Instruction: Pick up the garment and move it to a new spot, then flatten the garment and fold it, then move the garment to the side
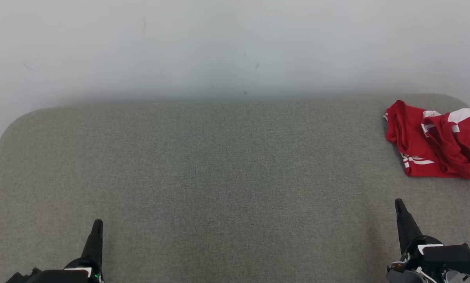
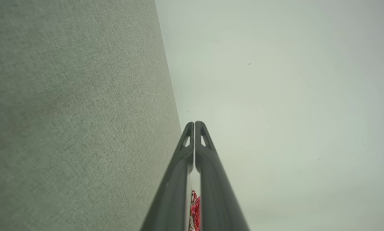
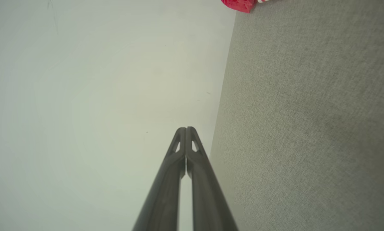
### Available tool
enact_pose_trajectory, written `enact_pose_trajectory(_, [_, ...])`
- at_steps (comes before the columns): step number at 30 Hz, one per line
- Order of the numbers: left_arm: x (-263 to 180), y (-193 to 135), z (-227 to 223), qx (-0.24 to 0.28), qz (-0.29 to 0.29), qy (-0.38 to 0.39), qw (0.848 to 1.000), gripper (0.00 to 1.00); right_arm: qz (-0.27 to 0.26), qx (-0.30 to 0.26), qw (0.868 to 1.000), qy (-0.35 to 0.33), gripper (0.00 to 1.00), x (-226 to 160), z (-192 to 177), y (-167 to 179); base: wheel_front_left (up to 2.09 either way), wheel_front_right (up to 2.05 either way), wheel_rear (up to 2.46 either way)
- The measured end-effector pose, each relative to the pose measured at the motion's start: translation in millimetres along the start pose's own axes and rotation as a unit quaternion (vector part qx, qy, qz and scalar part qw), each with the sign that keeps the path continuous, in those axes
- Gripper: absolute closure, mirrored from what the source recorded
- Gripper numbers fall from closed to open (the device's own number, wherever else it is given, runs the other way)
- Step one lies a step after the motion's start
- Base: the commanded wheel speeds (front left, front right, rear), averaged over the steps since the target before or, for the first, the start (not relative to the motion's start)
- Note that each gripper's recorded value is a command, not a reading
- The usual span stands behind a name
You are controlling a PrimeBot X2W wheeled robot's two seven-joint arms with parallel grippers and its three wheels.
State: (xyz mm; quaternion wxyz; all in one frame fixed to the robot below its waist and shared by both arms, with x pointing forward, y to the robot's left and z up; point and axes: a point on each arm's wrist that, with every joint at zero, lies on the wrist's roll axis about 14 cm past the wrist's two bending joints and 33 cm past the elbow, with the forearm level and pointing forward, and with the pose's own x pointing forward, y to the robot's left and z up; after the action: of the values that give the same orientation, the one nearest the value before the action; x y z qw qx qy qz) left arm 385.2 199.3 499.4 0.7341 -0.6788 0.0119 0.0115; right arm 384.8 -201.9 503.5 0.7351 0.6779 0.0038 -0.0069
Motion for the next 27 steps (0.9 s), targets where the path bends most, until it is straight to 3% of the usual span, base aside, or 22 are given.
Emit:
enact_pose_trajectory(12, [2.3, -5.2, 1.0, -0.039, -0.012, 0.001, 0.999, 1.0, 0.004, 0.041, 0.999, 0.002, 1.0, 3.2, -1.5, 1.9, 0.0, 0.0, 0.0])
enact_pose_trajectory(27, [2.4, -5.3, 1.0, -0.039, -0.013, 0.001, 0.999, 1.0, 0.005, 0.042, 0.999, 0.002, 1.0, 3.5, -1.6, 2.2, 0.0, 0.0, 0.0])
